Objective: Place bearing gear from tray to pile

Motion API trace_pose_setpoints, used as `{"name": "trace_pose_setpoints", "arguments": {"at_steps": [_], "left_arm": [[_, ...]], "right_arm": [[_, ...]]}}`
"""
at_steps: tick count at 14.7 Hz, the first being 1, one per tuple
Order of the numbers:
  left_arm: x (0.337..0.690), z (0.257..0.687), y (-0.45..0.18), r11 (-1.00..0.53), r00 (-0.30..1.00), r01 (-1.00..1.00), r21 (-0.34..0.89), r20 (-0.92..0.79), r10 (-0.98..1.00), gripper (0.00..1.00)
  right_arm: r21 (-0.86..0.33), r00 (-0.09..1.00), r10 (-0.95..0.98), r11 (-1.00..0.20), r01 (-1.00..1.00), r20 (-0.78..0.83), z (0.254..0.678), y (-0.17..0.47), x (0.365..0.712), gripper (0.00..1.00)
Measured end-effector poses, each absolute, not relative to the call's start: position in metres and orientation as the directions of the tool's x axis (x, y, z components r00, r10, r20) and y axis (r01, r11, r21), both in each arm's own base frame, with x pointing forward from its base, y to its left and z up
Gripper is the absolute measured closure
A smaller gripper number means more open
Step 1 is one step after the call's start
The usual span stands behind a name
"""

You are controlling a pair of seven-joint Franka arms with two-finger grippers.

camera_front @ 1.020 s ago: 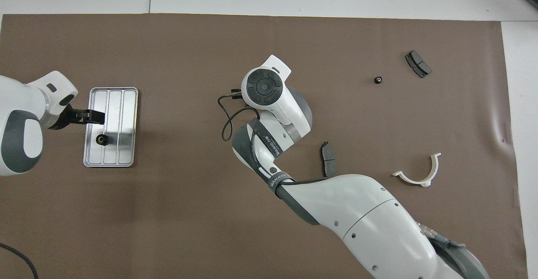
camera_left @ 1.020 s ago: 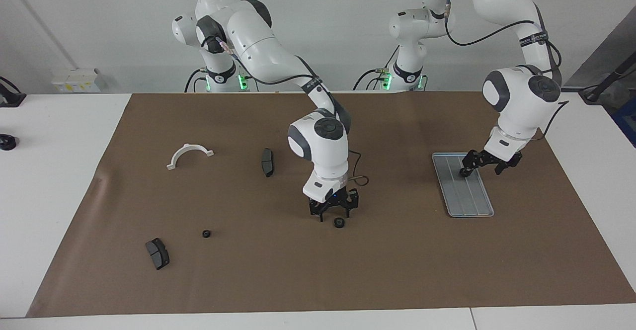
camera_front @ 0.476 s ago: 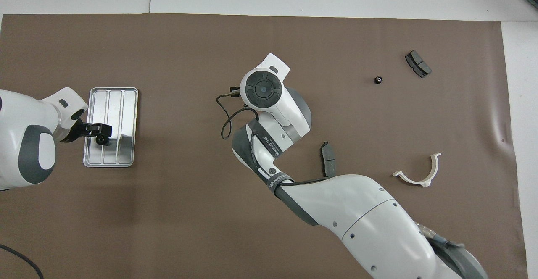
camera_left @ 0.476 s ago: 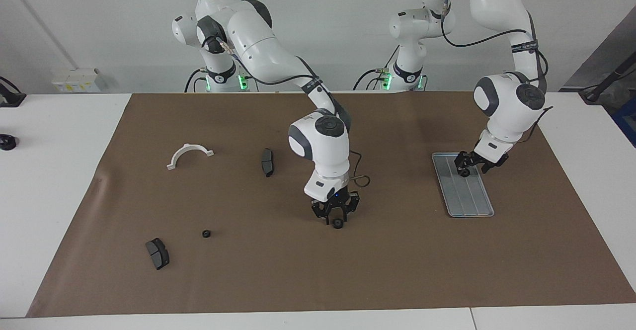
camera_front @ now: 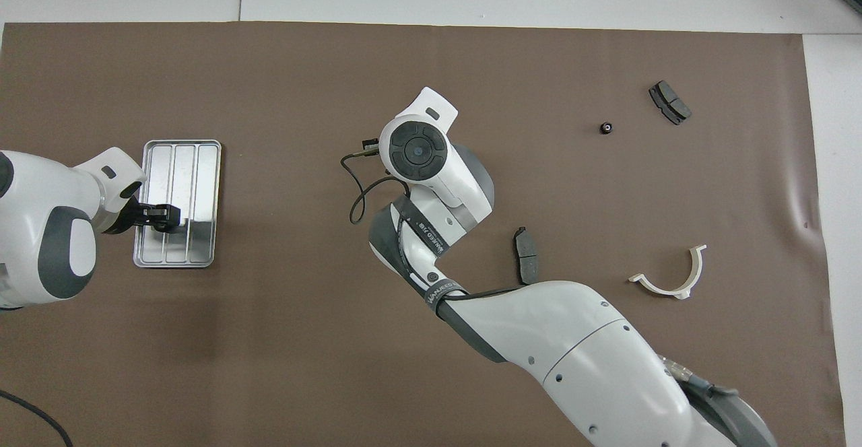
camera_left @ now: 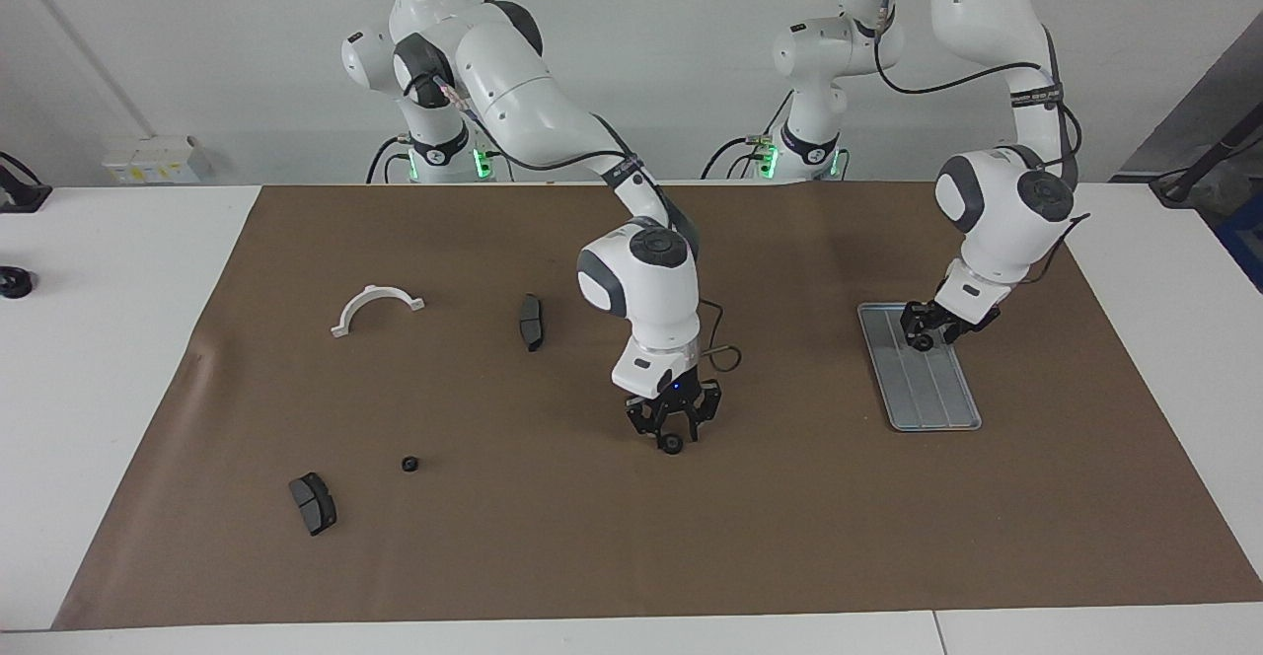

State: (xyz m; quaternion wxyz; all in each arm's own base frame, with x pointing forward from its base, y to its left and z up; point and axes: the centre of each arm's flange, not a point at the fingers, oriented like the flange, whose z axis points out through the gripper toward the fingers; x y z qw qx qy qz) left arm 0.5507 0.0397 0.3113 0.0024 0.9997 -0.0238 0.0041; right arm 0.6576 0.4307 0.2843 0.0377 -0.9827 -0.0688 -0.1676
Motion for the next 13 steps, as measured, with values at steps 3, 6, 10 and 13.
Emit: {"name": "trace_pose_setpoints", "arguments": {"at_steps": [3, 6, 10, 13], "left_arm": [[0.551, 0.308, 0.039, -0.999, 0.999, -0.046, 0.008, 0.005, -0.045, 0.34], [0.551, 0.308, 0.039, -0.999, 0.999, -0.044, 0.008, 0.012, -0.044, 0.37], [0.554, 0.3, 0.04, -0.999, 0.999, -0.043, 0.007, 0.022, -0.043, 0.38], [0.554, 0.298, 0.04, -0.999, 0.999, -0.043, 0.008, 0.021, -0.043, 0.41]], "right_arm": [[-0.043, 0.932, 0.127, -0.988, 0.15, 0.34, 0.285, 0.429, 0.659, 0.61], [-0.043, 0.932, 0.127, -0.988, 0.151, 0.341, 0.285, 0.429, 0.659, 0.66], [-0.022, 0.942, 0.116, -0.991, 0.13, 0.316, 0.291, 0.419, 0.665, 0.66], [0.019, 0.954, 0.104, -0.994, 0.103, 0.283, 0.33, 0.384, 0.679, 0.66]]}}
